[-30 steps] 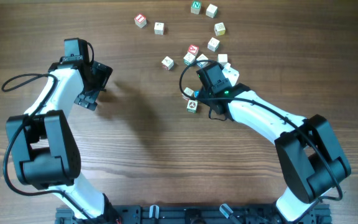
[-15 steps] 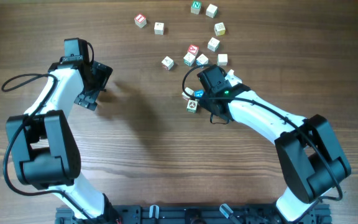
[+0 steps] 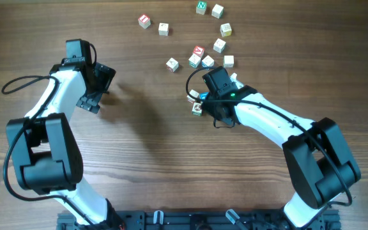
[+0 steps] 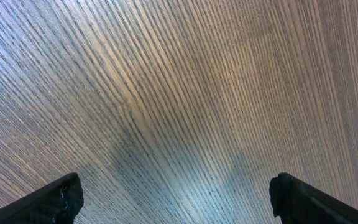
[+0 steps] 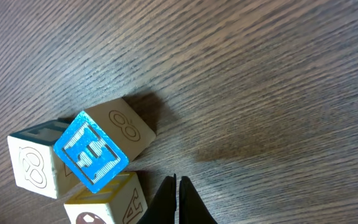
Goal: Form a circle
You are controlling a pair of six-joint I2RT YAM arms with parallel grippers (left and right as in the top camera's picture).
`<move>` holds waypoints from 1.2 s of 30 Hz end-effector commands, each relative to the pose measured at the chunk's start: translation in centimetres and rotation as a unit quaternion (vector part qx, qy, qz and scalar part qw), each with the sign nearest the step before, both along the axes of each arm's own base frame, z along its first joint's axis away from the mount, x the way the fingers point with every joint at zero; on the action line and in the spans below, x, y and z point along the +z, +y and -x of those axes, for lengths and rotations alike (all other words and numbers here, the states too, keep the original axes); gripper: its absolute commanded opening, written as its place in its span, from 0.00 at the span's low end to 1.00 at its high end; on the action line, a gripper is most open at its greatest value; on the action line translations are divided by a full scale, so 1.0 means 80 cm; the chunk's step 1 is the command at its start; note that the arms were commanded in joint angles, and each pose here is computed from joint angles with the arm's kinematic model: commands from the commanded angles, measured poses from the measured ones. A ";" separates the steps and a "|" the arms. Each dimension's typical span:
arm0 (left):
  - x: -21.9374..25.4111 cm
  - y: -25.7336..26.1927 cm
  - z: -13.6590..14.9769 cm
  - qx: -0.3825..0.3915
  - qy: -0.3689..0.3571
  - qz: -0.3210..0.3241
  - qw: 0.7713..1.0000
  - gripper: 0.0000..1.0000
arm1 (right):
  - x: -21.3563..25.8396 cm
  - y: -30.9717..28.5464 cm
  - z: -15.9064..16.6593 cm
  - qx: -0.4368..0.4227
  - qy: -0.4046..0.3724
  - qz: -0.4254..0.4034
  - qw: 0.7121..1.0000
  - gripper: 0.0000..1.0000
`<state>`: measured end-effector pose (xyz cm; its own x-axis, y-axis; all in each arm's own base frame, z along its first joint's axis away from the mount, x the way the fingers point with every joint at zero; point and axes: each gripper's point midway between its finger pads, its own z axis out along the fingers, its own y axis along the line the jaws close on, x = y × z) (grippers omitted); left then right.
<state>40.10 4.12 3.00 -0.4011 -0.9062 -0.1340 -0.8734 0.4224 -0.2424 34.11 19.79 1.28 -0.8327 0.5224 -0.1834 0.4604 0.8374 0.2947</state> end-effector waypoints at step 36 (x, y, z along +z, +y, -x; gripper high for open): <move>-0.005 0.000 0.000 0.005 0.005 0.002 1.000 1.00 | -0.012 0.018 0.004 0.050 -0.017 0.007 0.999 0.05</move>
<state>40.10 4.12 3.00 -0.4011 -0.9062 -0.1340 -0.8734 0.4224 -0.2424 33.79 21.55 1.21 -0.8654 0.4602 -0.1983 0.3842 0.8633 0.3272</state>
